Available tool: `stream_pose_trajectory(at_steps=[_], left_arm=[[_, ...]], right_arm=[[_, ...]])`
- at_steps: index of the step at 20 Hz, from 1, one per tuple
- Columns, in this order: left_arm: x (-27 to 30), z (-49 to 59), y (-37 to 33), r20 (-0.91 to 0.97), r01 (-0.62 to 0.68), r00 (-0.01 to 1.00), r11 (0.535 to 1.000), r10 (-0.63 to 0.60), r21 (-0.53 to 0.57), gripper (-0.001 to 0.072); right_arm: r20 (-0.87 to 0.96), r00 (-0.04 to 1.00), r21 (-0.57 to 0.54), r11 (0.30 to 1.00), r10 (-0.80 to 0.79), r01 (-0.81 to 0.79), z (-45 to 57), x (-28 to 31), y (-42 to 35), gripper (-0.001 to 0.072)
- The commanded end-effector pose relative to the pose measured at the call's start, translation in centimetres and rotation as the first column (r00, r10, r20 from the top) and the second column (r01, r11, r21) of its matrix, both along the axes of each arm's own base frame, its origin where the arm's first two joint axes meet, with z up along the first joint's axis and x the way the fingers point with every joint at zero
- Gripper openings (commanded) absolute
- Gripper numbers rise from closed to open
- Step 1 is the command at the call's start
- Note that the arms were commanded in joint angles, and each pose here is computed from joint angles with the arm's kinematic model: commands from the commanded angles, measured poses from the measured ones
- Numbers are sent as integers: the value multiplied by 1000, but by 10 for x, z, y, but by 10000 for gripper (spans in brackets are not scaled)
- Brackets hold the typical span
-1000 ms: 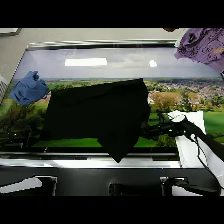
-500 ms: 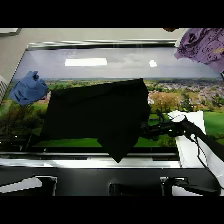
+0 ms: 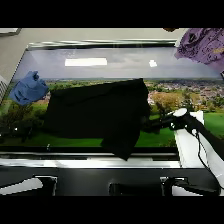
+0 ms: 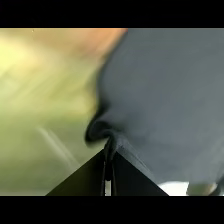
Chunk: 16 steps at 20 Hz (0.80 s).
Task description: Fold the clothes and pants, and hang the long-sleeved shirts on hangers.
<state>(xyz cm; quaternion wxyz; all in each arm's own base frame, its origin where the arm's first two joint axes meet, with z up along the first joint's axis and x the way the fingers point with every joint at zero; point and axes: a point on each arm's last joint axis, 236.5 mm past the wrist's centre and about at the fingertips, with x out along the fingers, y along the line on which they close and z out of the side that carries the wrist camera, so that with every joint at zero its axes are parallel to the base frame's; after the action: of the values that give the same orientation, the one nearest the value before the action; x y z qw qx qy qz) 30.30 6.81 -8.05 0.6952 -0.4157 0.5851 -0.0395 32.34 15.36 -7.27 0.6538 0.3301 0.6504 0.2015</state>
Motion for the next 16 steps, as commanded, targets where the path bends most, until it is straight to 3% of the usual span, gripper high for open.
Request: stream_pose_trajectory(at_steps=[1, 4, 7, 9, 11, 16], left_arm=[[69, 58, -17, 184, 36, 982, 996, -51, 82, 10], [132, 175, -36, 430, 75, 886, 969, -173, 234, 10], [156, 344, -35, 683, -78, 695, 921, -224, 381, 10], [131, 455, -19, 789, -272, 560, 843, -253, 464, 10], [87, 532, -6, 834, -445, 467, 736, -295, 510, 10], [-21, 601, 2, 876, -669, 387, 567, -287, 481, 11]], right_arm=[[206, 978, -21, 999, 31, -27, 65, 62, -3, 23], [440, 896, -40, 998, 64, -52, 169, 115, -3, 23], [674, 735, -74, 997, 76, -35, 297, 134, -5, 23], [802, 591, -117, 993, 85, 16, 383, 119, -13, 23], [887, 456, -135, 984, 69, 114, 456, 88, -27, 24], [990, 143, -62, 945, 16, 322, 575, -20, -57, 24]])
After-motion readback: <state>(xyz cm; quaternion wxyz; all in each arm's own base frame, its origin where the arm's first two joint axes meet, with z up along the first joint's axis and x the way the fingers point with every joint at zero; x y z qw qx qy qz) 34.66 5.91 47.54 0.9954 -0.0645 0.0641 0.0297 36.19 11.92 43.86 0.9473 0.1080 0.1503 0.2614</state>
